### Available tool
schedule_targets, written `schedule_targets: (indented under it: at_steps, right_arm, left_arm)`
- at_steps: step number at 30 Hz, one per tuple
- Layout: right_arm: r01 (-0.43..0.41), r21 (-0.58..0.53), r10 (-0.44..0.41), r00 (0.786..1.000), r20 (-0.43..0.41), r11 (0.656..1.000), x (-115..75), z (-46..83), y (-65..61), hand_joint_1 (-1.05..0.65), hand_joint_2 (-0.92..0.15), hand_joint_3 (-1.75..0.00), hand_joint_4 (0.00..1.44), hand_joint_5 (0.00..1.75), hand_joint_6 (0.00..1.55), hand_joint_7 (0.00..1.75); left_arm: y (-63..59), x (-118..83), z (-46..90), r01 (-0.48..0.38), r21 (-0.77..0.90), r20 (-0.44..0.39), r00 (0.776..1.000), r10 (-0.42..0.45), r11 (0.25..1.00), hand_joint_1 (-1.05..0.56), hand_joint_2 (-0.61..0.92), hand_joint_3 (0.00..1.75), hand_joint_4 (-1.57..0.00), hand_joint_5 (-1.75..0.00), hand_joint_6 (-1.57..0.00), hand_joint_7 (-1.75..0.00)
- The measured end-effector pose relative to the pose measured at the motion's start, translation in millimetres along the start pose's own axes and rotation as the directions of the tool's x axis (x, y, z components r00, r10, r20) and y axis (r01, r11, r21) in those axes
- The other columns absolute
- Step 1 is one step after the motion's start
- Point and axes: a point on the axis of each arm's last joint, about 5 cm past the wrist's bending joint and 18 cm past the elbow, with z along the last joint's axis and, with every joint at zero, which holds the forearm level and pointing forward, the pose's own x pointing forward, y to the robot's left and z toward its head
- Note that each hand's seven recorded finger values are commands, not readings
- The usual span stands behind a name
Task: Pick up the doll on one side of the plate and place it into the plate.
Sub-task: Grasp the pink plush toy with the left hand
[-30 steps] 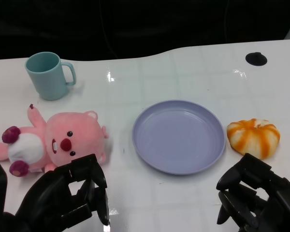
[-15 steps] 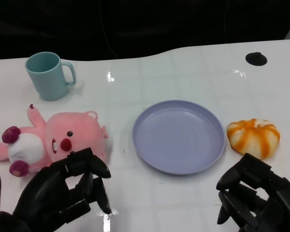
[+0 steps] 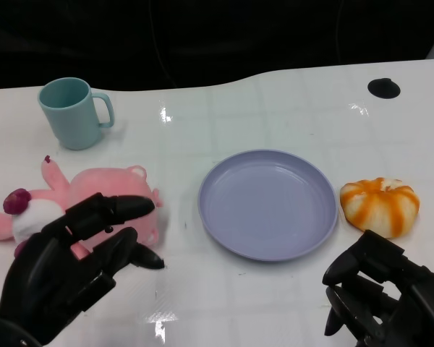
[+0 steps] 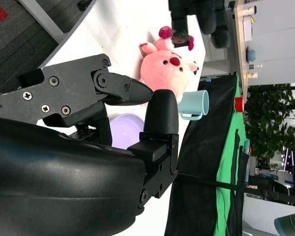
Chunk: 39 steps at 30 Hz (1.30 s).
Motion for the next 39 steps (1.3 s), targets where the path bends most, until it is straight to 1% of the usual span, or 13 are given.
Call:
schedule_targets:
  at_steps: [3, 4, 5, 7, 8, 11, 14, 19, 22, 25, 31, 34, 39]
  right_arm:
    - [-0.001, 0.001, 0.001, 1.000, 0.000, 1.000, 0.1, -0.2, 0.6, -0.34, -0.91, -0.58, 0.57, 1.75, 0.45, 1.62]
    - [-0.001, 0.000, 0.001, 1.000, -0.001, 1.000, 0.2, -0.2, 0.9, -0.34, -0.91, -0.58, 0.57, 1.75, 0.45, 1.62]
    - [-0.002, -0.001, 0.002, 1.000, -0.001, 1.000, 0.2, -0.3, 1.1, -0.34, -0.91, -0.58, 0.57, 1.75, 0.45, 1.62]
    - [-0.003, -0.005, 0.003, 1.000, -0.003, 1.000, 0.4, -0.4, 1.9, -0.33, -0.91, -0.58, 0.57, 1.75, 0.45, 1.62]
    - [-0.003, -0.006, 0.003, 1.000, -0.004, 1.000, 0.4, -0.5, 2.2, -0.34, -0.91, -0.58, 0.57, 1.75, 0.45, 1.62]
    - [-0.005, -0.007, 0.005, 1.000, 0.000, 1.000, 0.5, -0.4, 2.8, -0.34, -0.91, -0.58, 0.56, 1.75, 0.45, 1.62]
    - [-0.005, -0.007, 0.005, 1.000, 0.003, 1.000, 0.3, 0.0, 3.0, -0.35, -0.91, -0.58, 0.56, 1.75, 0.45, 1.62]
    - [-0.006, -0.006, 0.006, 1.000, 0.011, 1.000, -0.7, 1.7, 3.7, -0.34, -0.91, -0.58, 0.56, 1.75, 0.45, 1.62]
    - [-0.006, -0.005, 0.006, 1.000, 0.010, 1.000, -0.8, 2.1, 3.8, -0.34, -0.91, -0.58, 0.56, 1.74, 0.44, 1.61]
    - [-0.003, -0.003, 0.003, 1.000, 0.001, 1.000, -0.8, 1.8, 3.8, -0.34, -0.91, -0.58, 0.56, 1.75, 0.45, 1.61]
    - [-0.002, 0.007, 0.002, 1.000, -0.007, 1.000, -0.8, 1.8, 4.0, -0.34, -0.92, -0.57, 0.55, 1.75, 0.45, 1.61]
    - [-0.004, 0.017, 0.005, 1.000, -0.007, 1.000, -0.7, 1.9, 4.1, -0.34, -0.92, -0.57, 0.55, 1.75, 0.44, 1.61]
    - [-0.004, 0.017, 0.004, 1.000, -0.006, 1.000, -0.7, 2.2, 4.3, -0.34, -0.92, -0.56, 0.56, 1.75, 0.45, 1.62]
  left_arm:
    - [1.2, 0, 2.3, -0.010, 0.082, 0.059, 0.998, 0.006, 0.997, -0.46, 0.92, 0.13, -0.37, -0.86, -0.47, -0.21]
    - [1.9, -1, 2.5, -0.014, 0.109, 0.074, 0.997, 0.006, 0.994, -0.47, 0.92, 0.14, -0.36, -0.85, -0.46, -0.20]
    - [2.8, -1, 2.3, -0.018, 0.139, 0.087, 0.996, 0.006, 0.990, -0.51, 0.92, 0.15, -0.28, -0.81, -0.43, -0.17]
    - [5.1, -1, 2.9, -0.023, 0.210, 0.101, 0.995, 0.002, 0.977, -0.55, 0.92, 0.16, -0.23, -0.78, -0.40, -0.15]
    - [6.7, -1, 3.7, -0.028, 0.257, 0.107, 0.994, 0.000, 0.966, -0.64, 0.92, 0.17, -0.15, -0.73, -0.37, -0.13]
    - [11.9, 1, 9.8, -0.037, 0.400, 0.124, 0.992, -0.014, 0.916, -0.69, 0.92, 0.19, -0.07, -0.67, -0.34, -0.09]
    - [14.2, 4, 18.1, -0.071, 0.535, 0.147, 0.989, -0.009, 0.842, -0.69, 0.92, 0.14, -0.02, -0.59, -0.30, -0.06]
    - [18.7, 5, 28.6, -0.086, 0.704, 0.121, 0.993, 0.000, 0.705, -0.69, 0.92, 0.09, 0.00, -0.43, -0.23, -0.01]
    - [21.7, 5, 35.5, -0.097, 0.805, 0.112, 0.994, 0.011, 0.585, -0.69, 0.92, 0.06, 0.00, -0.32, -0.15, 0.00]
    - [25.1, 7, 44.4, -0.101, 0.883, 0.106, 0.994, 0.014, 0.458, -0.68, 0.92, 0.05, 0.00, -0.25, -0.13, -0.01]
    - [31.5, 9, 55.9, -0.049, 0.960, 0.029, 0.997, 0.076, 0.276, -0.71, 0.92, 0.03, 0.00, -0.23, -0.13, 0.00]
    - [33.3, 11, 60.3, -0.007, 0.987, -0.009, 0.995, 0.099, 0.160, -0.70, 0.91, 0.02, 0.00, -0.23, -0.13, 0.00]
    - [34.8, 18, 57.9, 0.053, 0.996, -0.063, 0.988, 0.143, 0.068, -0.66, 0.87, 0.00, 0.00, -0.21, -0.12, 0.00]
